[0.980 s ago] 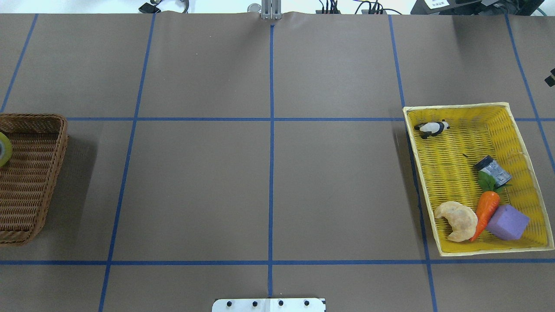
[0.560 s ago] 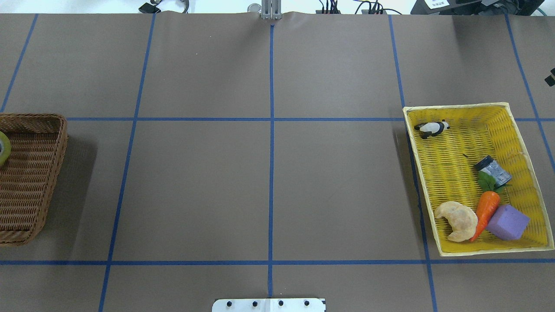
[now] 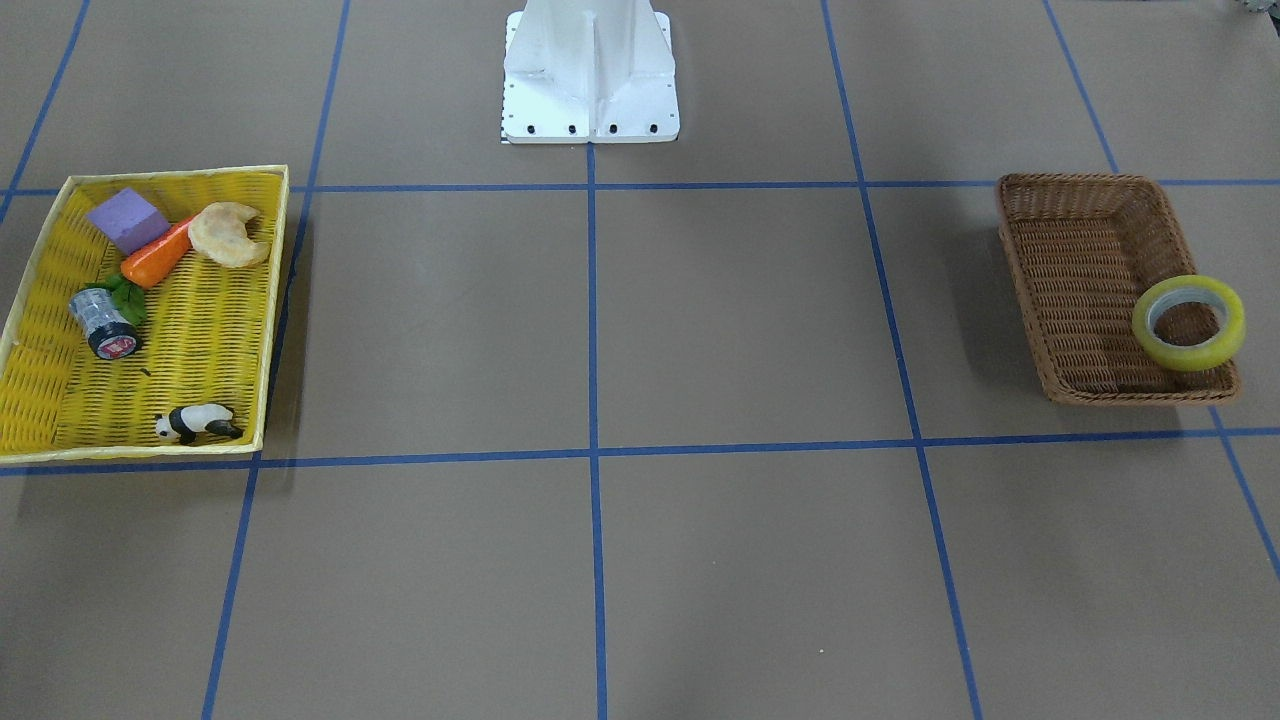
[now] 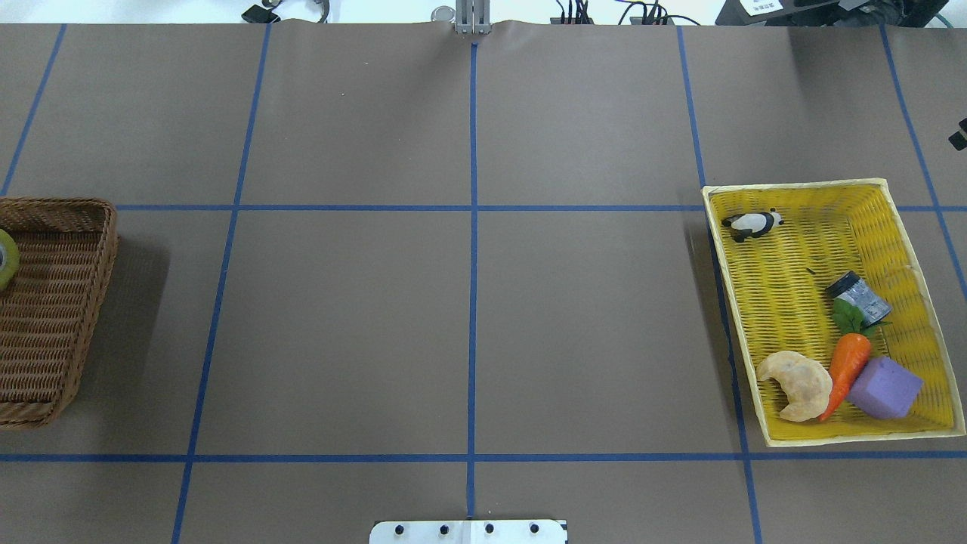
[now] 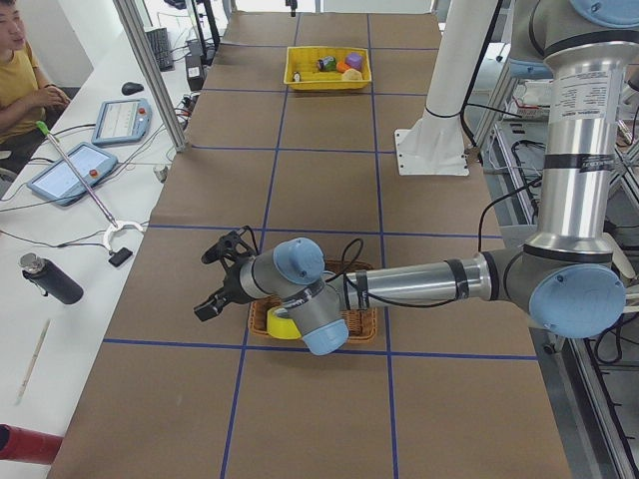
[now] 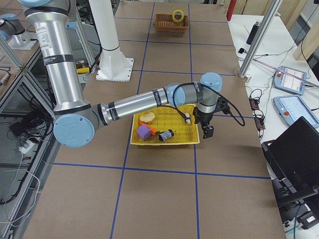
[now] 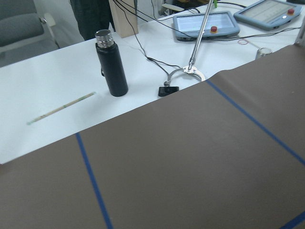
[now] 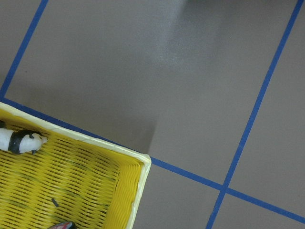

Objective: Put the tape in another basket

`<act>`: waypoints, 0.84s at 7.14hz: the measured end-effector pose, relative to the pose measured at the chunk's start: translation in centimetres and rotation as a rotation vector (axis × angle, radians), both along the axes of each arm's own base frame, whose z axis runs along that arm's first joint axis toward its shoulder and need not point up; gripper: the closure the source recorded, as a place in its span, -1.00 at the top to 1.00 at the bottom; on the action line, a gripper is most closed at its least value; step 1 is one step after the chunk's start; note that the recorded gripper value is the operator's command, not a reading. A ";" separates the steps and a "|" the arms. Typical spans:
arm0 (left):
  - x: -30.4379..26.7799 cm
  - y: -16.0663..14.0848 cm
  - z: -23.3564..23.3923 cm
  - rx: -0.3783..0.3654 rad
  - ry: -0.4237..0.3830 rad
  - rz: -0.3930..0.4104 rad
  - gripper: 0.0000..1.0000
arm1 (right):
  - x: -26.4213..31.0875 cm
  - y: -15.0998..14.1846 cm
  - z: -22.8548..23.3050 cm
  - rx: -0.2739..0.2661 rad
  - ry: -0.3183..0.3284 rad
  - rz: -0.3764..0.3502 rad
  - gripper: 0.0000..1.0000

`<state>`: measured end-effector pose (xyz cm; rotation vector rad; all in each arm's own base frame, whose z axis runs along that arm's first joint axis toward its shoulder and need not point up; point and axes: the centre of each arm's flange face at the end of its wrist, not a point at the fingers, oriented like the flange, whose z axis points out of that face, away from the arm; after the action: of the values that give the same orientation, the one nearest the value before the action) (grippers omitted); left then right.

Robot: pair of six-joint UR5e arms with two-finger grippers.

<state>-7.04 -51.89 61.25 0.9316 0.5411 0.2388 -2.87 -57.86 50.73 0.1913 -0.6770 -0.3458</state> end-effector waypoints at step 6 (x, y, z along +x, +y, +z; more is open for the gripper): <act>-0.7 1.5 5.5 -0.654 0.032 0.164 0.98 | 0.2 0.5 0.9 -0.014 0.006 -0.001 1.00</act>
<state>-7.71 -50.36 66.76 0.2571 0.6708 0.1762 -2.70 -57.40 51.66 0.1772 -0.6734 -0.3422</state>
